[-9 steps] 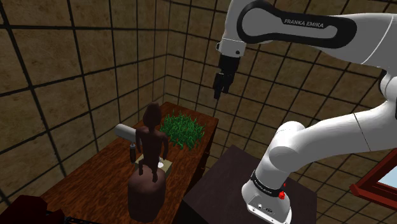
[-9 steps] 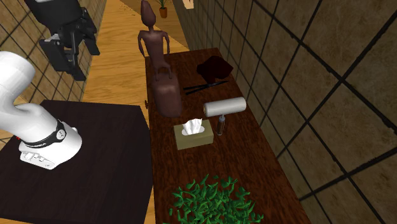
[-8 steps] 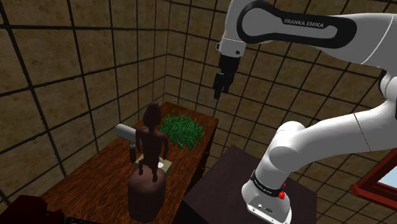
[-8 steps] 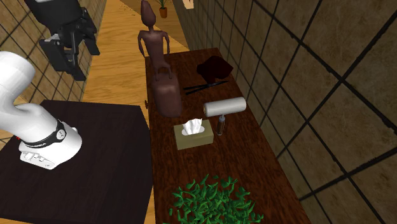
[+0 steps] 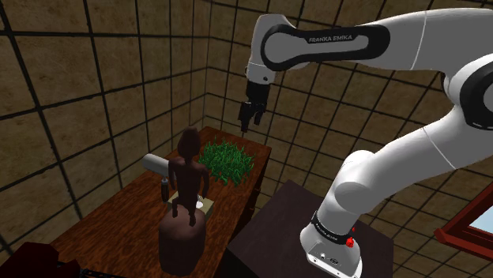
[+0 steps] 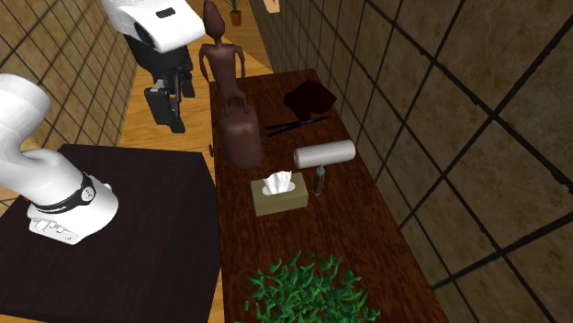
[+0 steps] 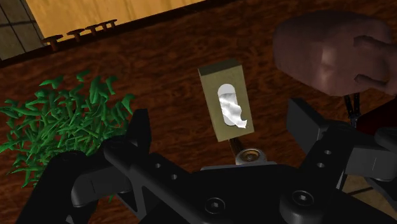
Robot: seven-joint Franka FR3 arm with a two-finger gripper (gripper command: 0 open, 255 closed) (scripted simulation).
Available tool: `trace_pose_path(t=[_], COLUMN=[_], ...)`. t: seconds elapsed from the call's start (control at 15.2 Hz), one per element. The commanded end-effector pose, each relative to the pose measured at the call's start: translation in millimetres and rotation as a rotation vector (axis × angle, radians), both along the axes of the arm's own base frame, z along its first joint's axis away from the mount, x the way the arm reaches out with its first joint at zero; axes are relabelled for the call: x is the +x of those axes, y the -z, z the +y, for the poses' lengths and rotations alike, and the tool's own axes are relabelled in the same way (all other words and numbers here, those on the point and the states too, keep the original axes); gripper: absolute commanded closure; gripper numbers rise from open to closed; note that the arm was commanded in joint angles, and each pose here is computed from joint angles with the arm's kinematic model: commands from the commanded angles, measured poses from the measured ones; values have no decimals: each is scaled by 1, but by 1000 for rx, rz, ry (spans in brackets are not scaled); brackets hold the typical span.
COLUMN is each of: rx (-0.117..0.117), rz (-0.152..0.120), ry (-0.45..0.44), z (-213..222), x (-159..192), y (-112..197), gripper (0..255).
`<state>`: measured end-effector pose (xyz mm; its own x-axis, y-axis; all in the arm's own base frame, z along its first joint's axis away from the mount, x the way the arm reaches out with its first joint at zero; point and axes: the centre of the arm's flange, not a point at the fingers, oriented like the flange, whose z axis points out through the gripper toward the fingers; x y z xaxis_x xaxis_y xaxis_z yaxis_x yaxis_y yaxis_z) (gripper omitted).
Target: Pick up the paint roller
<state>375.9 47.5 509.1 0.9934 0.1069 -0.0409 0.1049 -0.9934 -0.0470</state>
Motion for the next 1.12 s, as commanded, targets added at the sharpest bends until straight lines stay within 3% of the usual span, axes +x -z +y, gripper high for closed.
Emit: trace_pose_path(t=[0.0,1.06], rx=[9,75], rz=[-1,3], ry=[-3,-24], z=[9,76], x=[19,174], y=[15,139], gripper=[0,0])
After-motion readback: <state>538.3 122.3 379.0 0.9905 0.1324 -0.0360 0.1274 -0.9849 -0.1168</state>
